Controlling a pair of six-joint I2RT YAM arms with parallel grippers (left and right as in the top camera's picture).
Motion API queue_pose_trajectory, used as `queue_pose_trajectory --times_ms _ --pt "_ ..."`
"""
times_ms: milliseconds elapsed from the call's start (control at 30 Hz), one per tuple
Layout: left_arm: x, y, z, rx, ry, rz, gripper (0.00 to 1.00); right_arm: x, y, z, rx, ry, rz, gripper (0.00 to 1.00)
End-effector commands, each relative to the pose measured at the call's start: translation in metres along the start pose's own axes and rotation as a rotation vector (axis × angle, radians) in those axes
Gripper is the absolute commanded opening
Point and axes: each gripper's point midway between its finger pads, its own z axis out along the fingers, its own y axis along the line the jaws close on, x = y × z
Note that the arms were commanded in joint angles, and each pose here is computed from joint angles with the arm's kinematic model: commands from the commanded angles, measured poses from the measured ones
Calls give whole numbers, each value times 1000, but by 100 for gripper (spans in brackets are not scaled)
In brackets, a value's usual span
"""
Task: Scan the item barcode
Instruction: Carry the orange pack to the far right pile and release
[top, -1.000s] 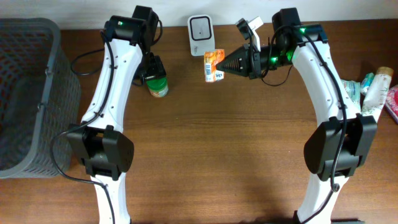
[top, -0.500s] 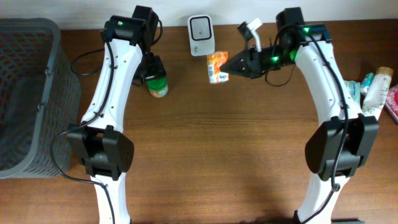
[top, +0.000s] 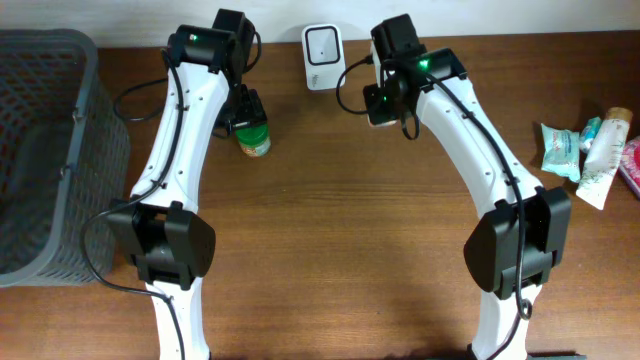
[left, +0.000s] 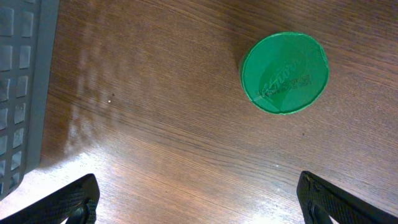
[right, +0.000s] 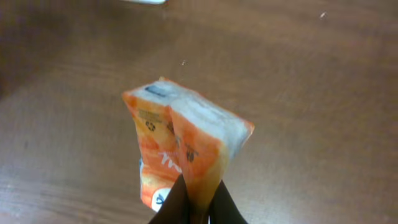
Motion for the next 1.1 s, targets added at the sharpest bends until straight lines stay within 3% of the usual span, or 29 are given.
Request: queue_pose_trajectory --times_ms 0,167,300,467,633,1067 --pt "-5 2 -5 -1 -22 1 99 -39 -4 -10 33 -157 -16 4" --pt "-5 2 -5 -1 -22 1 99 -113 3 1 86 -448 -301 4" --pt "-5 2 -5 -1 -22 1 99 -151 8 21 174 -602 -505 4" --pt "-5 2 -5 -1 -22 1 99 -183 28 49 213 -797 -546 4" --pt "-5 2 -5 -1 -22 1 99 -166 65 92 293 -752 -916 4" --pt "-5 2 -5 -1 -22 1 99 -162 53 106 353 -707 -883 4"
